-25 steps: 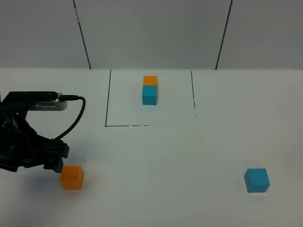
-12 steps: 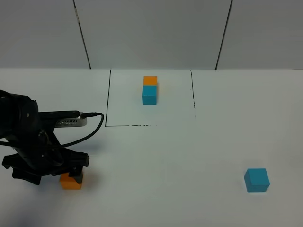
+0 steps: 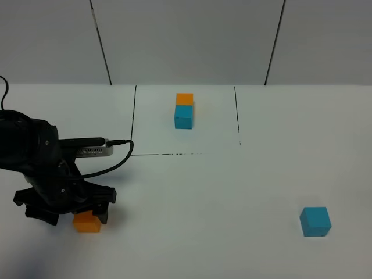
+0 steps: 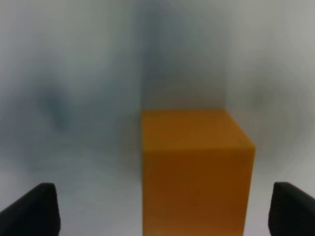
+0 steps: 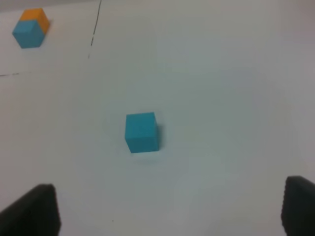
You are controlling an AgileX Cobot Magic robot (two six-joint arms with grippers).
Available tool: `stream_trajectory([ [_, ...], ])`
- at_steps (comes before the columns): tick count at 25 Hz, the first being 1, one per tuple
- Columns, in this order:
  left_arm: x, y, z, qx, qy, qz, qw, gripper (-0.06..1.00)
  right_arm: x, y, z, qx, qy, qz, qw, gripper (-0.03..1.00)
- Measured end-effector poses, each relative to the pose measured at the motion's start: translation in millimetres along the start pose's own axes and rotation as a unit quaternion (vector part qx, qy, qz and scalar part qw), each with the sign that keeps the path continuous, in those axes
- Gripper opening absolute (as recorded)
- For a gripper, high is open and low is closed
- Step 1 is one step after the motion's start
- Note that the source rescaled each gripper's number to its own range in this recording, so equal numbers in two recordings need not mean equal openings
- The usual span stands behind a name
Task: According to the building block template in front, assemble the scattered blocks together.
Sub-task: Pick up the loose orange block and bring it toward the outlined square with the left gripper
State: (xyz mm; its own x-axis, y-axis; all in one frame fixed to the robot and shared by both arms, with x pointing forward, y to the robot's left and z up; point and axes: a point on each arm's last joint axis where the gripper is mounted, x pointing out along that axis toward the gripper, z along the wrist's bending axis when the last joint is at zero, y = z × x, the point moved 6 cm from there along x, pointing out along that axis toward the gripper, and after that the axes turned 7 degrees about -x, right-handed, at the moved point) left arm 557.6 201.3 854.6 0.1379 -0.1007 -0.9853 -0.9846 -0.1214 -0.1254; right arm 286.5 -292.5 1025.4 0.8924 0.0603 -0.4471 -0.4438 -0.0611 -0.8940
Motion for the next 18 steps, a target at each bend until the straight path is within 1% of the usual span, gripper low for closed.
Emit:
stream_trajectory([
  [5,0.3,-1.5,-13.4,0.015,0.009,-0.018,1.000,0.79,0.0,0.0,0.0,0.000,0.000,0.000,1.000,0.80],
  [7,2.6,-0.9,-15.2,0.009,0.010,-0.017,1.000,0.79,0.0,0.0,0.0,0.000,0.000,0.000,1.000,0.80],
  [14,22.5,6.0,-10.9,0.000,-0.005,0.015,1.000,0.77,0.0,0.0,0.0,0.000,0.000,0.000,1.000,0.80],
  [18,31.2,7.9,-9.2,-0.010,-0.011,0.026,1.000,0.74,0.0,0.0,0.0,0.000,0.000,0.000,1.000,0.80],
])
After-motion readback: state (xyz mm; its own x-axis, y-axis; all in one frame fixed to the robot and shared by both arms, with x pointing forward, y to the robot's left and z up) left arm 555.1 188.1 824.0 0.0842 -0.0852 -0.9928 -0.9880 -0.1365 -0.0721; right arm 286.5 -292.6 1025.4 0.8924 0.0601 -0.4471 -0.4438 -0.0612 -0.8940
